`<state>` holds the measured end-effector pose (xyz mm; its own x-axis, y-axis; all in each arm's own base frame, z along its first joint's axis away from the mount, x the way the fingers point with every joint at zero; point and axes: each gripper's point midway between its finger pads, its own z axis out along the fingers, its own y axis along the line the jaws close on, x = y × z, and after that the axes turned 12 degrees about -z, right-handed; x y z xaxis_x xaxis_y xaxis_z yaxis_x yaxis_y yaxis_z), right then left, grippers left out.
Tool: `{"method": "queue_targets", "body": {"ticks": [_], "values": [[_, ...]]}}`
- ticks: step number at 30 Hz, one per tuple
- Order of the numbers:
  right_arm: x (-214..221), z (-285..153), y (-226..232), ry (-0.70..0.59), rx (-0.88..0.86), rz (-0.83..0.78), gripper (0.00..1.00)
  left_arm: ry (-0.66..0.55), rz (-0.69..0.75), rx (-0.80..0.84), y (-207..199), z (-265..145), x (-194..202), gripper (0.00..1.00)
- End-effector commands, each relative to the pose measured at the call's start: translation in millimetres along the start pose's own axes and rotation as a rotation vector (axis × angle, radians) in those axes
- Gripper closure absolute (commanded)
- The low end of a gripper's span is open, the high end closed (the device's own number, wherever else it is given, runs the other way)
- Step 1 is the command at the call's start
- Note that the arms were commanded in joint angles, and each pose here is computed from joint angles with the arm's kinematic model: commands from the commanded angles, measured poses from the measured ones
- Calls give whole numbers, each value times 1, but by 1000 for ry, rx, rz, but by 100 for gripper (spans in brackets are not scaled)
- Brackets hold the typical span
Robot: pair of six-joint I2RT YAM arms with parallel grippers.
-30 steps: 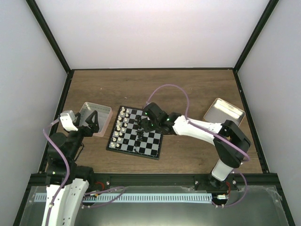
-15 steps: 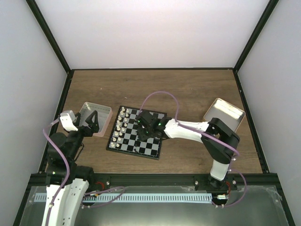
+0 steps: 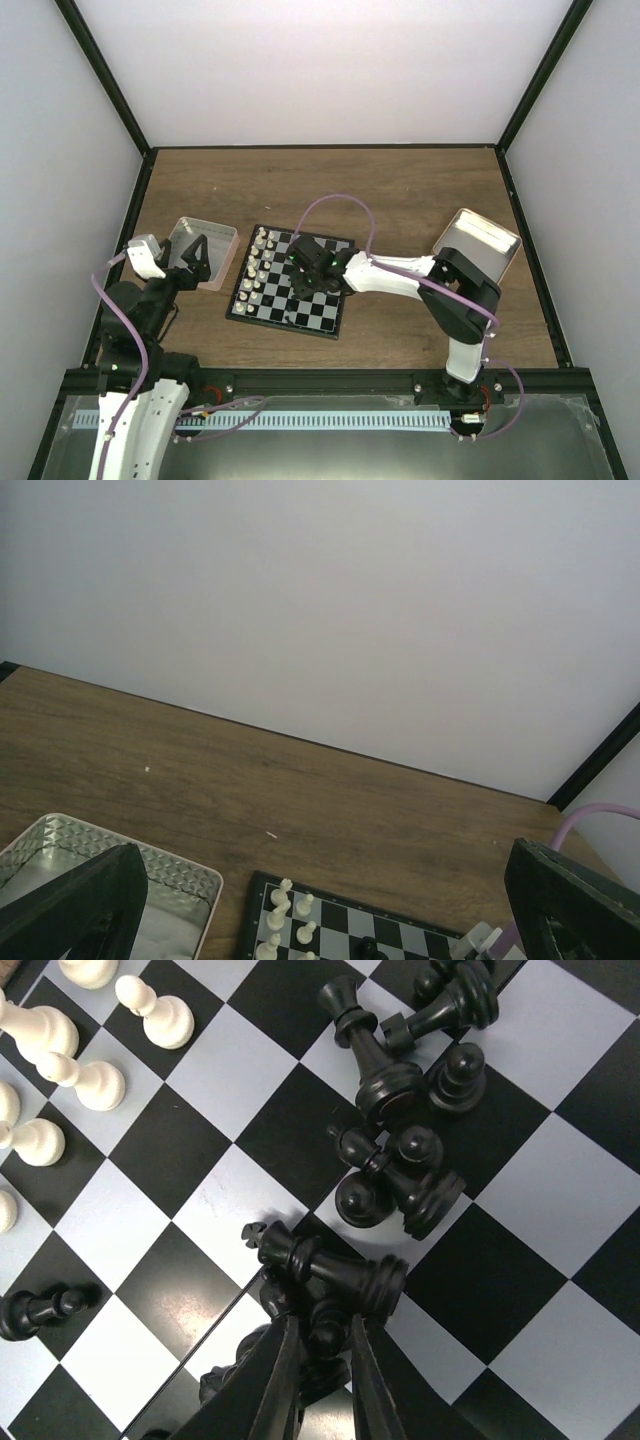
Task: Set up the chess pieces on the board
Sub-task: Pick up the chess piece from the chessboard, then place the chess piece on the chessboard.
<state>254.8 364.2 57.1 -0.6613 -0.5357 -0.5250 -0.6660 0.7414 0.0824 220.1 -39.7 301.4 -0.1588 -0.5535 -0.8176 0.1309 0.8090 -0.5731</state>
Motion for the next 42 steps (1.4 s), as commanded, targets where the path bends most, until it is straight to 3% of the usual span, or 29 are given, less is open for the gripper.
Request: {"method": "queue_targets", "body": {"ticks": [1,5,11,24,34,42], "values": [[-18,1,5,-40,4,-7,84,-7,-7,0,1,1,0,0],[-18,3,5,-43,8,-7,84,-5,-8,-1,1,2,0,0],[-28,-3,6,-75,4,-5,95,1,-7,-3,2,3,1,0],[-51,-53,-6,-223,43,45,96,2,-7,-5,3,3,1,0],[-22,-73,-50,-210,175,119,96,3,-7,0,2,3,1,0],[-12,-57,-72,-156,197,167,95,5,-8,-2,2,4,1,0]]}}
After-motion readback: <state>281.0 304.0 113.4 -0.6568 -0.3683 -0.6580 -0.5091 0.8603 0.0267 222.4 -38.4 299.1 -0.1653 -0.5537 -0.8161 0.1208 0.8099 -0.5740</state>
